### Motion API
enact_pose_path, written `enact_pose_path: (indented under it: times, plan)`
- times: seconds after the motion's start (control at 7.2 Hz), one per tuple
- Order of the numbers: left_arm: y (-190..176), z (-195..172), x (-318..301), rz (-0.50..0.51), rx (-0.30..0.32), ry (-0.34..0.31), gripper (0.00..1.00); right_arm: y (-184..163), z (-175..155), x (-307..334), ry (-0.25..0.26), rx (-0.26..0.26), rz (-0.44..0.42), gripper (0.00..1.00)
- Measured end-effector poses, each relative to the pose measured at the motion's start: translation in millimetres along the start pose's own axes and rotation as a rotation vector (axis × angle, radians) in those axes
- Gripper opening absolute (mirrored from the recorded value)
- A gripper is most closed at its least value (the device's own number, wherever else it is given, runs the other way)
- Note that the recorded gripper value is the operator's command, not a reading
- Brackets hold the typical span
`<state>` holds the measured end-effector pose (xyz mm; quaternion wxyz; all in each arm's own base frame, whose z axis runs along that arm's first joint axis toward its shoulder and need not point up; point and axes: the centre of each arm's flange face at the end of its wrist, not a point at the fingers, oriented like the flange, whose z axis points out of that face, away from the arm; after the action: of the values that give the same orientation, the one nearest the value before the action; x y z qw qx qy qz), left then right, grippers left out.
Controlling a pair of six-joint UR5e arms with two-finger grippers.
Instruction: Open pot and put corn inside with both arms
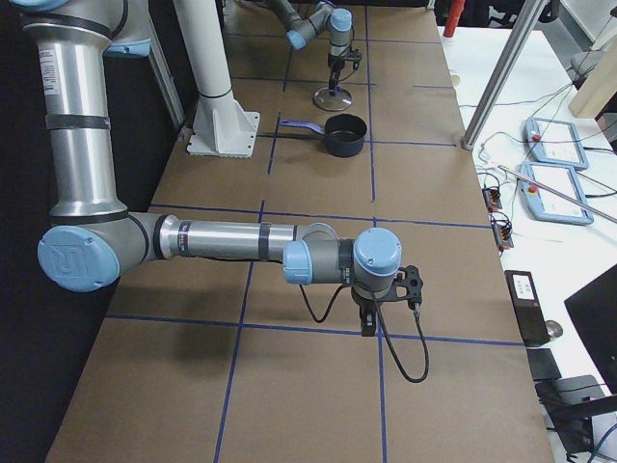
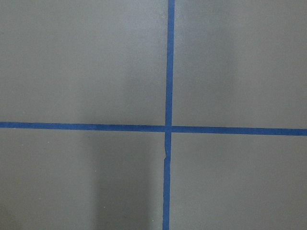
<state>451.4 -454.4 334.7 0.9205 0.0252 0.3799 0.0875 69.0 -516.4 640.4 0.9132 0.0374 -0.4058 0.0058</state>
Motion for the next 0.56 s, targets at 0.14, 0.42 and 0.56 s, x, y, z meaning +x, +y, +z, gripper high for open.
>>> enact_pose_path:
  times: [0.14, 0.42, 0.56]
  plan:
    - [0, -3, 1, 0.003, 0.004, 0.002, 0.99, -1, -1, -5, -0.007, 0.003, -0.005, 1.0]
    - [-2, -14, 1, 0.002, 0.018, 0.011, 1.0, -4, -3, -34, -0.021, 0.007, 0.002, 1.0]
    - [-5, -21, -1, -0.004, 0.026, 0.014, 1.0, -2, -3, -62, -0.027, 0.008, 0.015, 1.0]
